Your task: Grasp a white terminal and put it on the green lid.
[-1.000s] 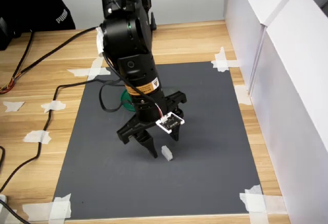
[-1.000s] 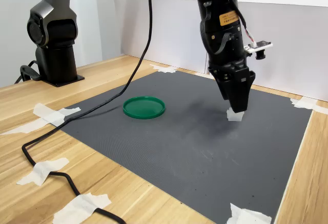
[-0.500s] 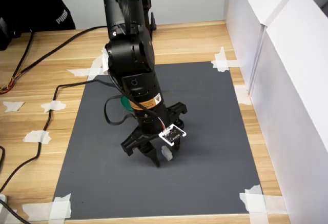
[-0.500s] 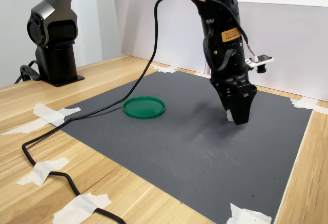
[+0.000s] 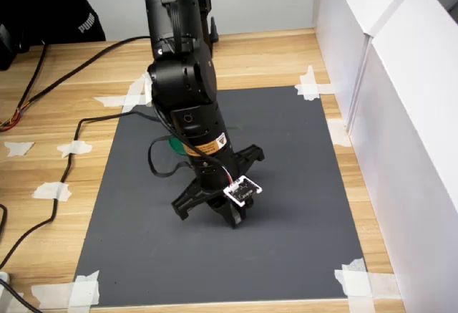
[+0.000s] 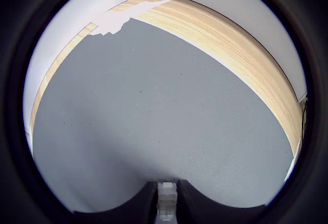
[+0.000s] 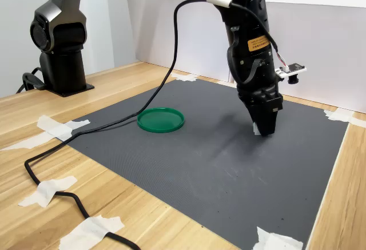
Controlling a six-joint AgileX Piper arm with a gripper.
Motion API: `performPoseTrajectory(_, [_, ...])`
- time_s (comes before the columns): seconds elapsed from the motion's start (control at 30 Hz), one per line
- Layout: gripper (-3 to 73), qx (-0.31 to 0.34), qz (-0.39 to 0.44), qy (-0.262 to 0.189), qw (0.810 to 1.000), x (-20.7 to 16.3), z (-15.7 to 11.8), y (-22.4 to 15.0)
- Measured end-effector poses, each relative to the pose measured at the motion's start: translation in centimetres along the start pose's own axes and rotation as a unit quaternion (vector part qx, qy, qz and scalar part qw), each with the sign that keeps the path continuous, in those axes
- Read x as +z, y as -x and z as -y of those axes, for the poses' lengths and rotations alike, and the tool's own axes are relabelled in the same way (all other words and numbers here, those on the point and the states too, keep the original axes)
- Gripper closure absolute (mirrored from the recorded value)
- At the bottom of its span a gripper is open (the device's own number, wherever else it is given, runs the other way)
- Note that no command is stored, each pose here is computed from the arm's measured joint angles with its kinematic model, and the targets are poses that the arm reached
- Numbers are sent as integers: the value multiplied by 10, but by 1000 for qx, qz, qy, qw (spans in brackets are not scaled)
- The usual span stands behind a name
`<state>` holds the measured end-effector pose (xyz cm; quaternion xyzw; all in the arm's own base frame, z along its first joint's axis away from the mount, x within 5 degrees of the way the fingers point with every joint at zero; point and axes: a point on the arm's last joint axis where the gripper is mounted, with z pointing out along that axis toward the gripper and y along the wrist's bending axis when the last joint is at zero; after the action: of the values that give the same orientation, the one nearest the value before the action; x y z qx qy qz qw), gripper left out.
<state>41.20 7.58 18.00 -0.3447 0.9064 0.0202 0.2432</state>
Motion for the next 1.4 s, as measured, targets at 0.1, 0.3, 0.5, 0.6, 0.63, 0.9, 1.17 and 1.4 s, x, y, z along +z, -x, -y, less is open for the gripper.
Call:
performPoseTrajectory(0.1, [612, 3, -3, 7, 1000, 0, -1, -1])
performPoseTrajectory(0.3, [612, 0, -5, 18, 1000, -21, -5, 3])
performPoseTrajectory(0.5, [612, -11, 44, -9, 999, -78, -7, 16])
performPoseTrajectory(0.6, [612, -20, 47, -9, 999, -100, -11, 16])
performPoseTrajectory(0.63, [612, -23, 45, -7, 999, -107, -12, 16])
performPoseTrajectory(0.9, [612, -58, 27, -10, 998, -135, -26, -4])
performPoseTrajectory(1.17, [612, -74, -26, 7, 997, -127, -43, -40])
performPoseTrajectory(1.4, [612, -54, -75, 26, 995, -110, -45, -72])
